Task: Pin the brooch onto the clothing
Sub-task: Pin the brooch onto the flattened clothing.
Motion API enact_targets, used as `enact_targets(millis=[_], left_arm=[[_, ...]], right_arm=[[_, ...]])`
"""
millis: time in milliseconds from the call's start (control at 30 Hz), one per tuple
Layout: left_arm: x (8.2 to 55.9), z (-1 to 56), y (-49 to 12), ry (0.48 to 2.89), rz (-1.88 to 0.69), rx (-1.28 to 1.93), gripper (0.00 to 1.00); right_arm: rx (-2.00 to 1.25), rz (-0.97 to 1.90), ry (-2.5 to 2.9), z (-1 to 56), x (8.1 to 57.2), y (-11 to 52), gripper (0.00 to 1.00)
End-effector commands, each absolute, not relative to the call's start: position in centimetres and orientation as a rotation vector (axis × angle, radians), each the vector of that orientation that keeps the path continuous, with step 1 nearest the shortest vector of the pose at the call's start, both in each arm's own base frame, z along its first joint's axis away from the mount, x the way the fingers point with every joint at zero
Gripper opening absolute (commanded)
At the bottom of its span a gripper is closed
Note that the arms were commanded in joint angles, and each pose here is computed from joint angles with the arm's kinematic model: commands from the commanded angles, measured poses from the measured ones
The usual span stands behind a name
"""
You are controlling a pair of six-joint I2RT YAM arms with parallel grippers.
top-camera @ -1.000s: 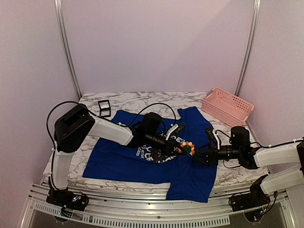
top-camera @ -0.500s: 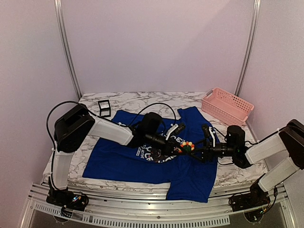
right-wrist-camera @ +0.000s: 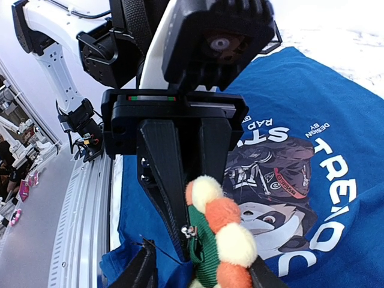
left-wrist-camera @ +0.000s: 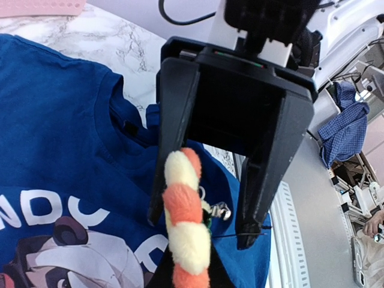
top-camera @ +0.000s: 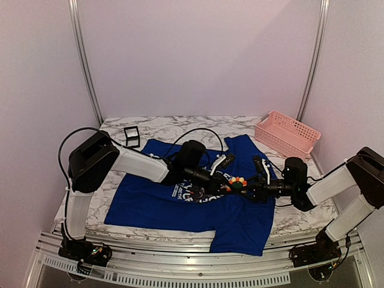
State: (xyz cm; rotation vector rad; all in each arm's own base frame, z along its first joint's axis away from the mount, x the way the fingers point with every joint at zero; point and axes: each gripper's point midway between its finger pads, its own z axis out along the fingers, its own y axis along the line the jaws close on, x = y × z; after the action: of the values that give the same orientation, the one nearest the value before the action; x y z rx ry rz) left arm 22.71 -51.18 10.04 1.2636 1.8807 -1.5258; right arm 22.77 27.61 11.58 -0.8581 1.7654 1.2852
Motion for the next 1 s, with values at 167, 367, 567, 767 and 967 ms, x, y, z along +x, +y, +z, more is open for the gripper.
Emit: enact_targets(millis=[167,367,567,767,967], left_arm=[[23.4,11.9,-51.7,1.820,-1.510,1.260,0.00],[23.2,12.0,-51.9,1.798,-1.498,1.278,0.00],[23.2,12.3,-51.8,1.780,-1.473,1.290,0.00],[23.4,12.2,-51.6,1.786,-1.436,1.279,0.00],[23.8,12.2,-51.5,1.798,-1.430,1.255,0.00]], right_arm=[[-0.836,1.294,1.759,11.7,23.0,27.9,0.27],[-0.761,1.337,1.809,11.8,24.0,28.1,0.22],[-0.697,1.364,1.878,11.1,24.7,27.9,0.21],[-0.663,1.378,1.909,10.5,24.4,27.4,0.22],[-0.668,1.372,1.882,10.9,23.9,27.0,0.26]])
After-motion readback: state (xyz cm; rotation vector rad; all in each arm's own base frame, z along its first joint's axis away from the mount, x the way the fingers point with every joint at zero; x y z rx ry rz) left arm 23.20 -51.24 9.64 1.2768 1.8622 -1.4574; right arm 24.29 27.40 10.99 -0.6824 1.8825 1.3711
